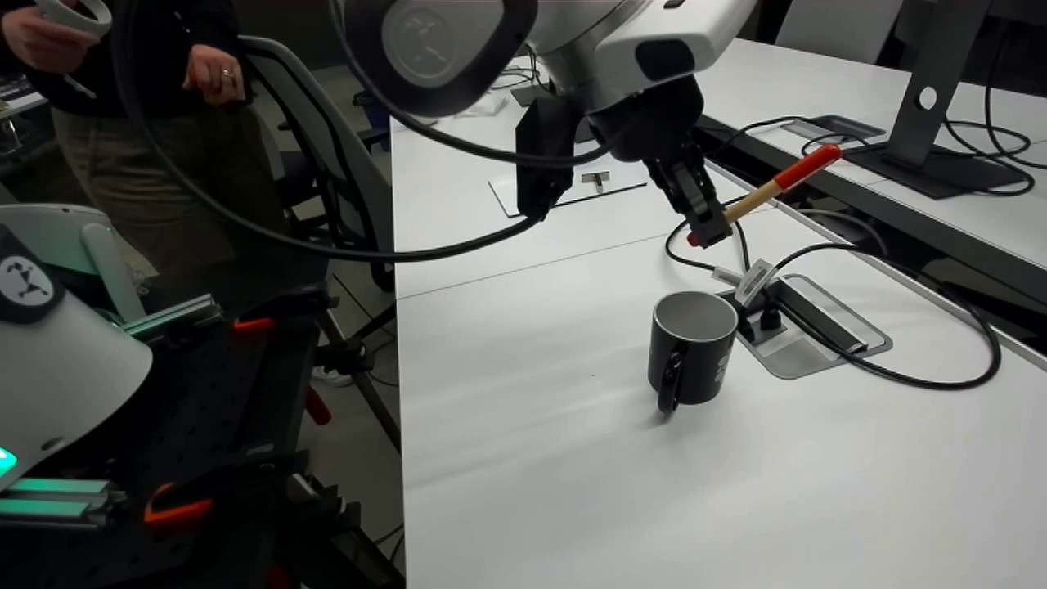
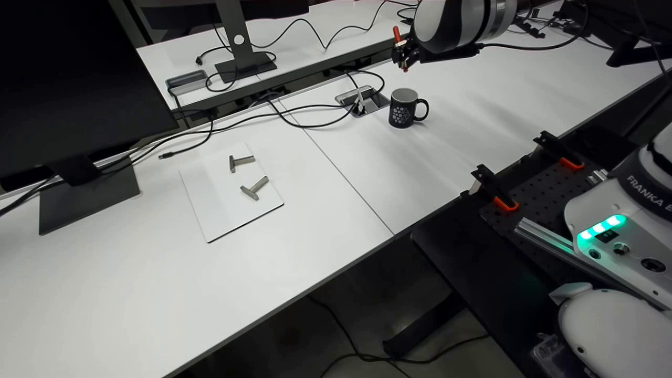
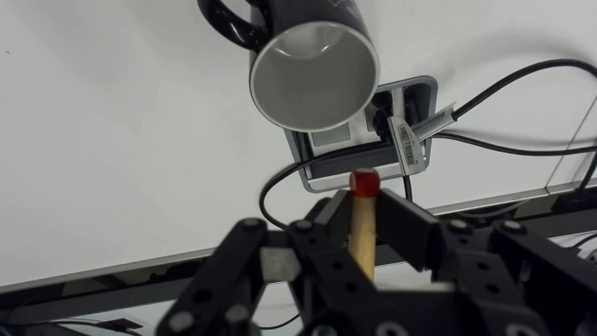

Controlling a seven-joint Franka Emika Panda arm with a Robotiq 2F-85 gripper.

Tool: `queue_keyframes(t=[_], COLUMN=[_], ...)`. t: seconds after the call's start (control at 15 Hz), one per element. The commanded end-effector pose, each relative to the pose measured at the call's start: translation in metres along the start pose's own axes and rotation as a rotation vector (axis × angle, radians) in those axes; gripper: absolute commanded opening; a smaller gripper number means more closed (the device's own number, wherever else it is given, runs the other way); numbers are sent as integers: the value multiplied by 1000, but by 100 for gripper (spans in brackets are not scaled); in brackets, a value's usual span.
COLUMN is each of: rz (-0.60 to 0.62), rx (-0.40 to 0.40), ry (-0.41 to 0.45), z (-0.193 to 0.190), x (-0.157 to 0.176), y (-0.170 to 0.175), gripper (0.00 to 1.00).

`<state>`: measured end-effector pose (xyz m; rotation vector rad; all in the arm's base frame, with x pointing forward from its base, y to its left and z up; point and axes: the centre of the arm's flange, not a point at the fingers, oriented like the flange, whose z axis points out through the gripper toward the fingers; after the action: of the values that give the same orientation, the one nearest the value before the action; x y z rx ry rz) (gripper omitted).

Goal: Put the marker in the mug

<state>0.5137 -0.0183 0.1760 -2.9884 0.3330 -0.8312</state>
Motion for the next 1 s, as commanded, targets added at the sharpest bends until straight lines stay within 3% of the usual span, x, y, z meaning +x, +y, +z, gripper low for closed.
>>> queue_keyframes(t=[0.0, 0.33, 0.73, 0.93], rz=[64, 125, 125, 144], rx=[1, 15, 33, -7], ry=[93, 194, 167, 231], z=[14, 22, 34, 26], x=[8, 43, 35, 39], y=[-4, -17, -22, -18], gripper=[8, 8, 8, 8])
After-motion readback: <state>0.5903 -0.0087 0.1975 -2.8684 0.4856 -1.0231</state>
